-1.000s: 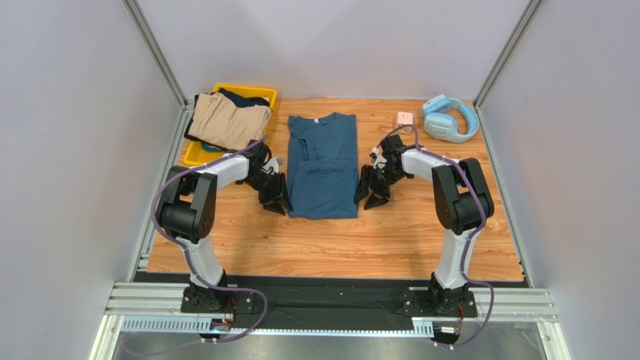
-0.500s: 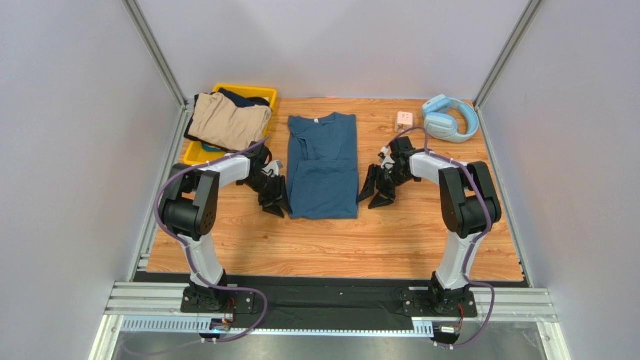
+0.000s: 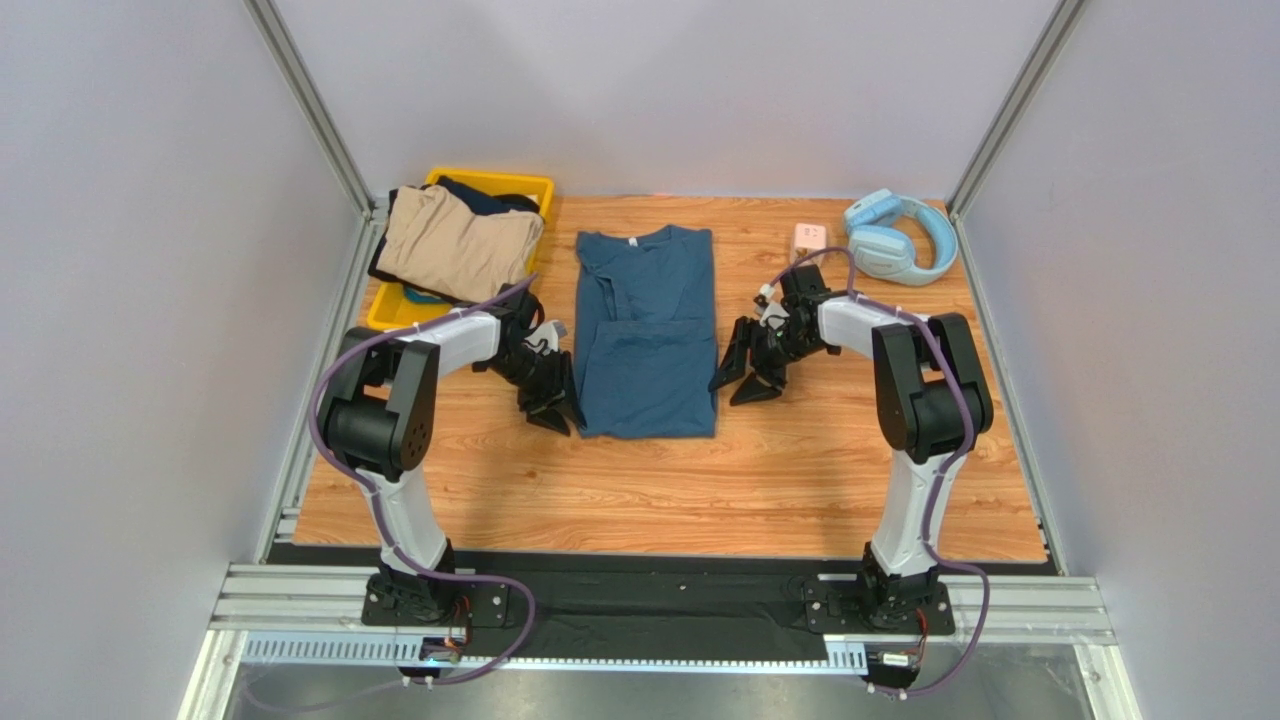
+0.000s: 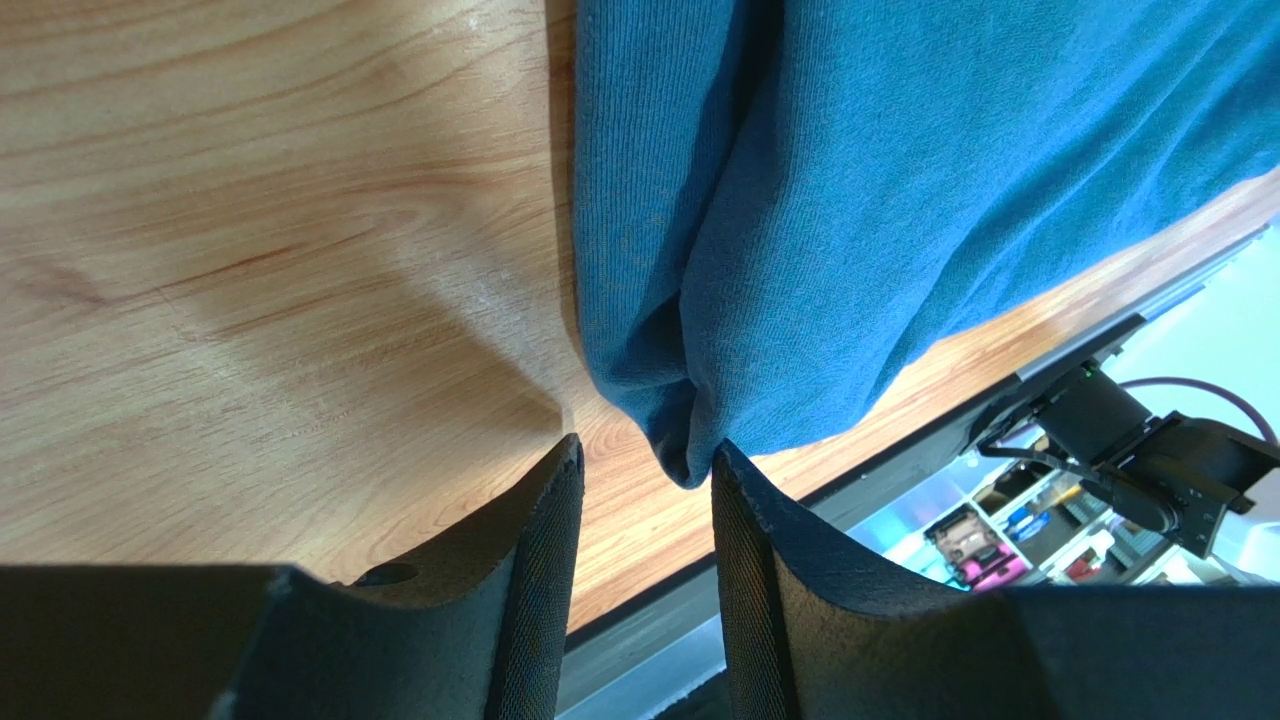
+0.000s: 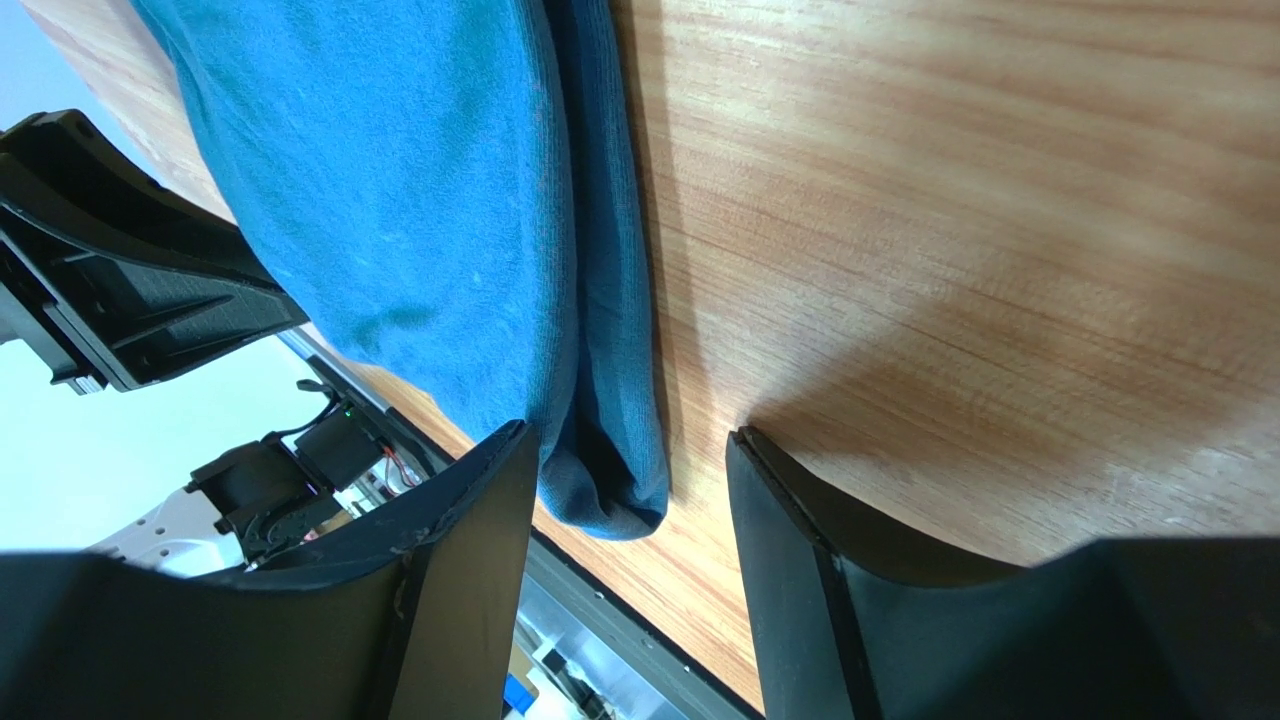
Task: Fold and stack the t-shirts
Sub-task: Fold the tshirt
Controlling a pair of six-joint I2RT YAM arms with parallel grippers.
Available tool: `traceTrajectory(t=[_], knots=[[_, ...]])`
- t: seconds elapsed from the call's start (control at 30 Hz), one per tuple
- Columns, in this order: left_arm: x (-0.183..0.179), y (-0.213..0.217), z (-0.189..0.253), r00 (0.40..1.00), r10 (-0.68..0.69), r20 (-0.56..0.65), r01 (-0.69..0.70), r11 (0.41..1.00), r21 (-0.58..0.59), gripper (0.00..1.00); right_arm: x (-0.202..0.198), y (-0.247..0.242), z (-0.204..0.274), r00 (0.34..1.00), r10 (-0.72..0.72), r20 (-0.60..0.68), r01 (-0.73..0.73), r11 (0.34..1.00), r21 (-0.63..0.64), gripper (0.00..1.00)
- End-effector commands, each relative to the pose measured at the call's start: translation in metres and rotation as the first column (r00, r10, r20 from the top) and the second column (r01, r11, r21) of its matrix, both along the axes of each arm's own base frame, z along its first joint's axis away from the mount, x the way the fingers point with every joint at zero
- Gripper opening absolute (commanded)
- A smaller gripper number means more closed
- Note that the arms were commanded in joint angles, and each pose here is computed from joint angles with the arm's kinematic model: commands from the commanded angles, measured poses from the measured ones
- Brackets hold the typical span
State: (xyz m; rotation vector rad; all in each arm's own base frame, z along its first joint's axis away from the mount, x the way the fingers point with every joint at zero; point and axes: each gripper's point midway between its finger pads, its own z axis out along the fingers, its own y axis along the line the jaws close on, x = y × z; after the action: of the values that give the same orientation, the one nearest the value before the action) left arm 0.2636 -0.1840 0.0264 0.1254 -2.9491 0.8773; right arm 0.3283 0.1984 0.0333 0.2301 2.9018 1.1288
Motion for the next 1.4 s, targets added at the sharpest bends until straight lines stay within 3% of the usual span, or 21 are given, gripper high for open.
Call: traceTrajectory(t=[0.0,0.4,0.97,1.37], knots=[[0.001,-0.001,-0.002,1.000,0.001,0.001,-0.001,1.000,-0.013,0.44,0.009,0.007,0.001,1.000,0.013,0.025,-0.013,1.000,0.012,0.56],[0.009,-0.004,-0.007,1.000,0.017,-0.003,-0.017,1.000,-0.012,0.44,-0.005,0.018,-0.026,0.997,0.070,-0.042,-0.073,0.994,-0.082,0.56],[0.015,-0.015,-0.005,1.000,0.015,-0.006,-0.015,0.997,-0.073,0.43,-0.086,-0.020,-0.042,0.975,0.054,-0.214,-0.113,0.954,-0.277,0.54],[0.007,-0.018,-0.003,1.000,-0.018,-0.018,0.015,0.993,-0.119,0.43,-0.057,0.004,-0.058,0.979,0.050,-0.195,-0.095,0.969,-0.227,0.54]])
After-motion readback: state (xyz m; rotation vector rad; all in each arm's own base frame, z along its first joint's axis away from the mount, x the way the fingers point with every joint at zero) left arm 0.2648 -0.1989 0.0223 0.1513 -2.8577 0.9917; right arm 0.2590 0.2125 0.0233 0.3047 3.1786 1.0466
